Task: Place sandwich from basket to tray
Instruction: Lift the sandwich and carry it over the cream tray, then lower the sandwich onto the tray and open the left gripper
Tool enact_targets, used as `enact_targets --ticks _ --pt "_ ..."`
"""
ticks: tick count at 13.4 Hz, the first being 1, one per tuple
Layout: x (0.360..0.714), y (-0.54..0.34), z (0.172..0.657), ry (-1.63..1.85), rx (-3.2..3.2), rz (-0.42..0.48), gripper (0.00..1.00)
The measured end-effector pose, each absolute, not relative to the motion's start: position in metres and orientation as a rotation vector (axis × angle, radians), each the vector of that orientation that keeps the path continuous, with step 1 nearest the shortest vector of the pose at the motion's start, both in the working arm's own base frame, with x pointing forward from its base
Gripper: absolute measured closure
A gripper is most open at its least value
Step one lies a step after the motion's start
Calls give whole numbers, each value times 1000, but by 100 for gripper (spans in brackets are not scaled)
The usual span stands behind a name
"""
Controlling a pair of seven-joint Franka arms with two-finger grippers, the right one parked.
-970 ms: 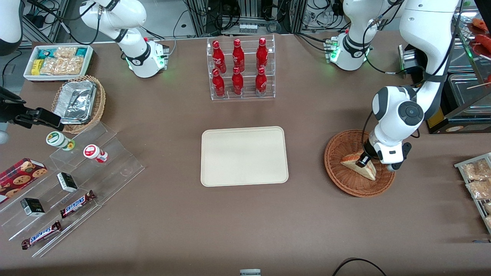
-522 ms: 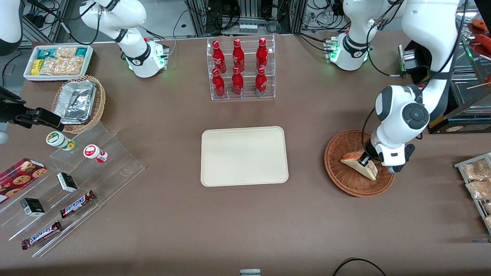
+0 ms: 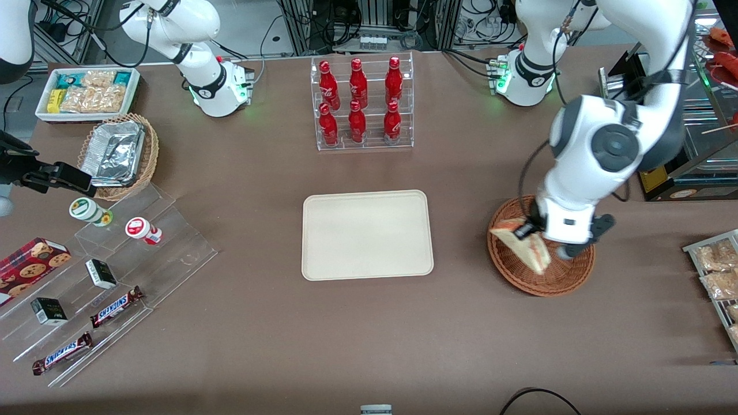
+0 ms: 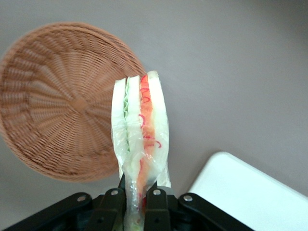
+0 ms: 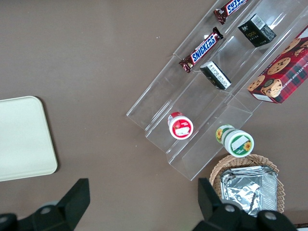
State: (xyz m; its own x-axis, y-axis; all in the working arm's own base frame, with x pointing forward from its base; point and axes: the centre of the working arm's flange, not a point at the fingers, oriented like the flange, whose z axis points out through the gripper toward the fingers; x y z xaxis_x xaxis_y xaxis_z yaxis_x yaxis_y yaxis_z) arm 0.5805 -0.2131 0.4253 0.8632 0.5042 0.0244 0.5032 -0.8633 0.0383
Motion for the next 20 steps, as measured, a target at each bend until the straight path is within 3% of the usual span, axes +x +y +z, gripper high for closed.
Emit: enact_targets --ticks 10,17,20 --pt "516 -435 341 76 3137 -55 85" --pt "493 -509 288 -91 3076 23 85" --pt "478 -525 263 -136 3083 1 85"
